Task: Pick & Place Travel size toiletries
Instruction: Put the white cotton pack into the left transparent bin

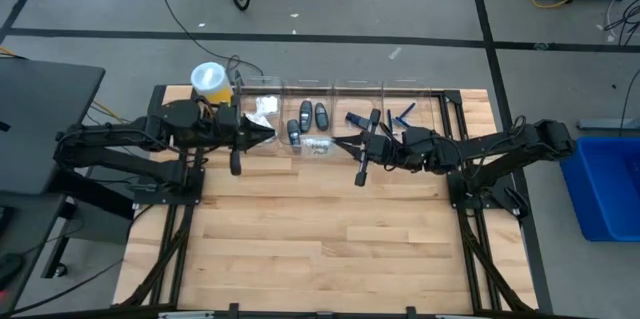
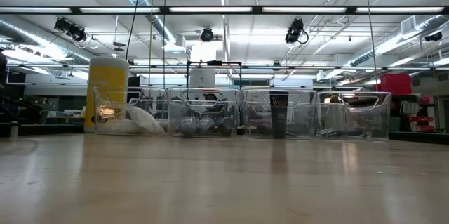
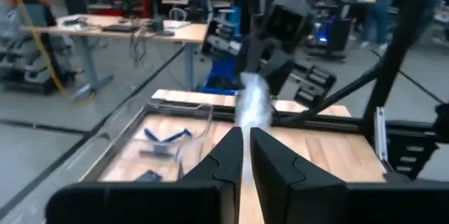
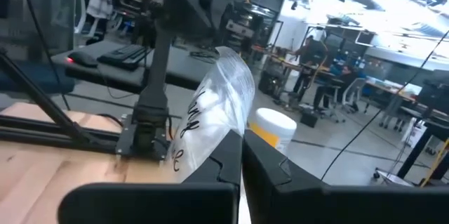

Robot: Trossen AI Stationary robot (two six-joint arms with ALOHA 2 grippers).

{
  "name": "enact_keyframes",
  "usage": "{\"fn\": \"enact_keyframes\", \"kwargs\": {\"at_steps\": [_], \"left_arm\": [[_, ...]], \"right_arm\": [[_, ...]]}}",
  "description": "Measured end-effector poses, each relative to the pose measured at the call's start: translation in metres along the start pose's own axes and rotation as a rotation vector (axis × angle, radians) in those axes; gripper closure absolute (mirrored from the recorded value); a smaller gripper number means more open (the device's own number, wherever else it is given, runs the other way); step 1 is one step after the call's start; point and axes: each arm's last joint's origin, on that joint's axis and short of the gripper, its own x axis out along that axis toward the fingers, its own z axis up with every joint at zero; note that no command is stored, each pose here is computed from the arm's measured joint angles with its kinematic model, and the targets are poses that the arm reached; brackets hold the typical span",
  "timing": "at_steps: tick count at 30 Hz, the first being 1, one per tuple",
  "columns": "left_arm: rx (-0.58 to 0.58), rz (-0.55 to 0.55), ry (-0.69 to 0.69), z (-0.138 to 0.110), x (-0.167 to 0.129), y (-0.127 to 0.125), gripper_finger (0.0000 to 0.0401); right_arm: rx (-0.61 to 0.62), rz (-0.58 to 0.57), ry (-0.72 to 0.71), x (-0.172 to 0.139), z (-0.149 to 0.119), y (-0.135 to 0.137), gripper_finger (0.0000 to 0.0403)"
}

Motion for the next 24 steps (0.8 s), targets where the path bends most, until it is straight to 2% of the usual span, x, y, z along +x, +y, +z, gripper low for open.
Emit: {"fn": "enact_keyframes", "kwargs": {"at_steps": [6, 18, 24], "left_arm": [[0.013, 0.001, 0.022, -0.004, 0.011, -0.001, 0.0331], [0.005, 0.004, -0.009, -0.009, 0.044, -0.005, 0.0201], [-0.026, 0.005, 0.025, -0.016, 0.056, -0.006, 0.0165]], "right_arm": [[-0.004, 0.005, 0.012, 0.000, -0.001, 0.001, 0.0395], [-0.001, -0.009, 0.020, 0.000, -0.002, 0.000, 0.0394], [-0.001, -0.026, 0.025, 0.000, -0.002, 0.000, 0.0394]]}}
